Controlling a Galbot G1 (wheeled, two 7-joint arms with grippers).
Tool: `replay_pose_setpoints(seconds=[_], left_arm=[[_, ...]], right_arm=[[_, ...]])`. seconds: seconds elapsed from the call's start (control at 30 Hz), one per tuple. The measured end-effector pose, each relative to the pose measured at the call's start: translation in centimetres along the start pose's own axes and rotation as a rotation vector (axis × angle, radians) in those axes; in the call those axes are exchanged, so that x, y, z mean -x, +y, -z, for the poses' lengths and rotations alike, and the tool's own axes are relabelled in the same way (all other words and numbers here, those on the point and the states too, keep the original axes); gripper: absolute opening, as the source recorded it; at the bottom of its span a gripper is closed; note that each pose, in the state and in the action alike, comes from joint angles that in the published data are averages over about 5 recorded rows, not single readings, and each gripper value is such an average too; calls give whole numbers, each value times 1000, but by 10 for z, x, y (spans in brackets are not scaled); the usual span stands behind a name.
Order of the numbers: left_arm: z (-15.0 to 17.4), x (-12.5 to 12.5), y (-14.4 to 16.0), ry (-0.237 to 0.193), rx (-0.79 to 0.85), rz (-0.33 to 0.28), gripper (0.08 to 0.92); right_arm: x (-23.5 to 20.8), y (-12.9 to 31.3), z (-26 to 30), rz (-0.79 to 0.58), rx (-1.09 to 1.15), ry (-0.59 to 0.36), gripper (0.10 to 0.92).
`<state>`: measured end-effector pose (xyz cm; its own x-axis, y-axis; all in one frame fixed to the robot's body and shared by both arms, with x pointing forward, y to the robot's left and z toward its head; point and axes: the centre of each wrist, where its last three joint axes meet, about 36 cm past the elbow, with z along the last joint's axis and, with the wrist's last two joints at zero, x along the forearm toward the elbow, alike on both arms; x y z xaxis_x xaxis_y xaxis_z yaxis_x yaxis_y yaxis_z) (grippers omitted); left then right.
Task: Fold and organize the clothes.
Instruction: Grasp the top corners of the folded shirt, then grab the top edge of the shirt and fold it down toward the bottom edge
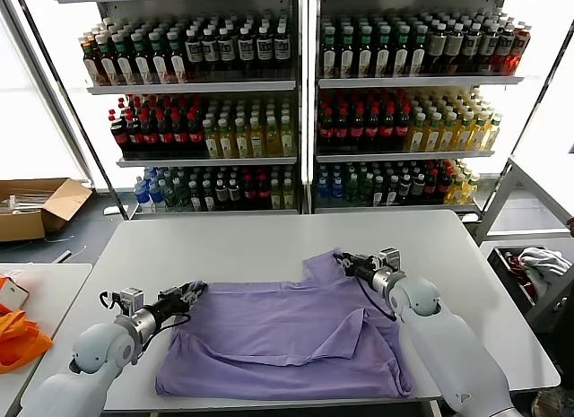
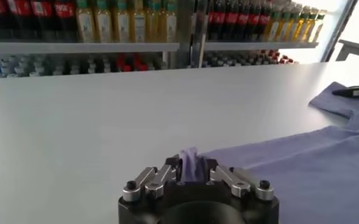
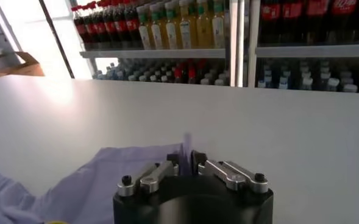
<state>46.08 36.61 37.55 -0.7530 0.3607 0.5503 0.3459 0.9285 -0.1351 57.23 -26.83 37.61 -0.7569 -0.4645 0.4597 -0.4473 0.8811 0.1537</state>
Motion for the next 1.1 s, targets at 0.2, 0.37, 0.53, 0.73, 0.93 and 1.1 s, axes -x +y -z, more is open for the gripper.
replay_pose_setpoints(seconds=[0.2,0.37,0.53,0.73,0.93,1.1], left_arm=[[0,-1,-5,-15,-15,-15,119],[1,-5,-6,-33,-19,-5,91],[4,-12,-8,-53,-17,11,90],[12,-24,-13,-104,-11,22,90],[23,-41,-28,-169,5,16,90],[29,-60,-41,-208,26,14,90]], right_arm=[[-14,1,5,12,22,-33,105],[-27,6,13,24,39,-71,105],[-42,12,21,39,46,-106,105],[-65,21,26,58,55,-151,105],[-96,29,18,70,74,-180,105],[-128,33,8,69,93,-194,105]])
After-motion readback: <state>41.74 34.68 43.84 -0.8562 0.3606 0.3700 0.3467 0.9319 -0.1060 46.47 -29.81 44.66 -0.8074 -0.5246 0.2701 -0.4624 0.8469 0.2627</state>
